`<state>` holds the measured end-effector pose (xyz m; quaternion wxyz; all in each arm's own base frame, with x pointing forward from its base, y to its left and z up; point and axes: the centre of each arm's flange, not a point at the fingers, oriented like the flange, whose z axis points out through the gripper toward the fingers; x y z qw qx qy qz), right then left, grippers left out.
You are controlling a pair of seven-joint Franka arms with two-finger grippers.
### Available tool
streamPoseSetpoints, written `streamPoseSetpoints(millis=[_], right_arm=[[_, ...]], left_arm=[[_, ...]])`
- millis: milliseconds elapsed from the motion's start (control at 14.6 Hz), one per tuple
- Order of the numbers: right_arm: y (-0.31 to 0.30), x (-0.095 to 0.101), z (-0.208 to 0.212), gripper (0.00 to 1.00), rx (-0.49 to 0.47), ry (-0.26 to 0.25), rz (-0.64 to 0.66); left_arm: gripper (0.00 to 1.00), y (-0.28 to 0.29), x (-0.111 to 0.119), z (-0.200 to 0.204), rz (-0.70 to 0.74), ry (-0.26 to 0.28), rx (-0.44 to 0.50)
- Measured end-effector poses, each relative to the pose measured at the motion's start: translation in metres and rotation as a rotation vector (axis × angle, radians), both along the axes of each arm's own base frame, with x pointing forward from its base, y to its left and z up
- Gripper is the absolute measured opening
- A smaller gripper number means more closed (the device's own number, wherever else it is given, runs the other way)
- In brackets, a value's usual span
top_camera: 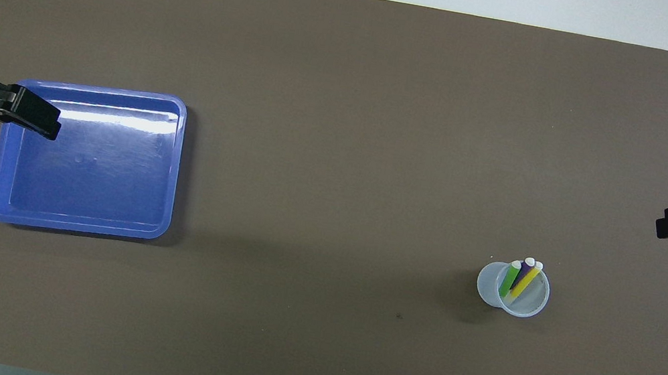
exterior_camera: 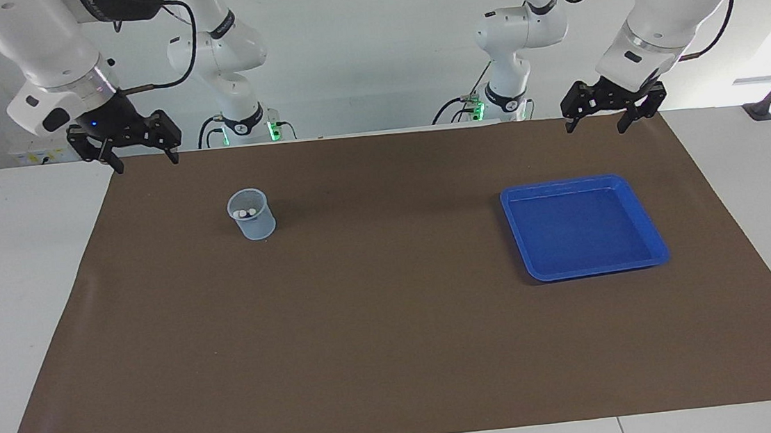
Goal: Right arm passes pens to left for tray arrangement
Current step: 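Move the right gripper toward the clear cup of pens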
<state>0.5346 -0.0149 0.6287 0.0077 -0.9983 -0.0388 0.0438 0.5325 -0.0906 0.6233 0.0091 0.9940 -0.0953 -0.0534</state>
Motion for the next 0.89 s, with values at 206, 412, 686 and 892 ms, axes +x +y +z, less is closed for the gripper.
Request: streamPoseSetpoints(millis=[206,412,686,892], right_arm=[[0.001,0.000,0.000,1.00,0.000,0.000,0.001],[0.002,0.000,0.000,1.00,0.001,0.001,0.004],[0.006,-0.006,-0.006,1.00,0.007,0.052,0.012],[0.023,-0.009,-0.010,1.00,0.028,0.064,0.058]], left_arm=[[1.00,0.000,0.000,0.000,0.000,0.000,0.000],[1.00,0.000,0.000,0.000,0.000,0.000,0.000],[1.00,0.000,0.000,0.000,0.000,0.000,0.000],[1.00,0.000,0.000,0.000,0.000,0.000,0.000]])
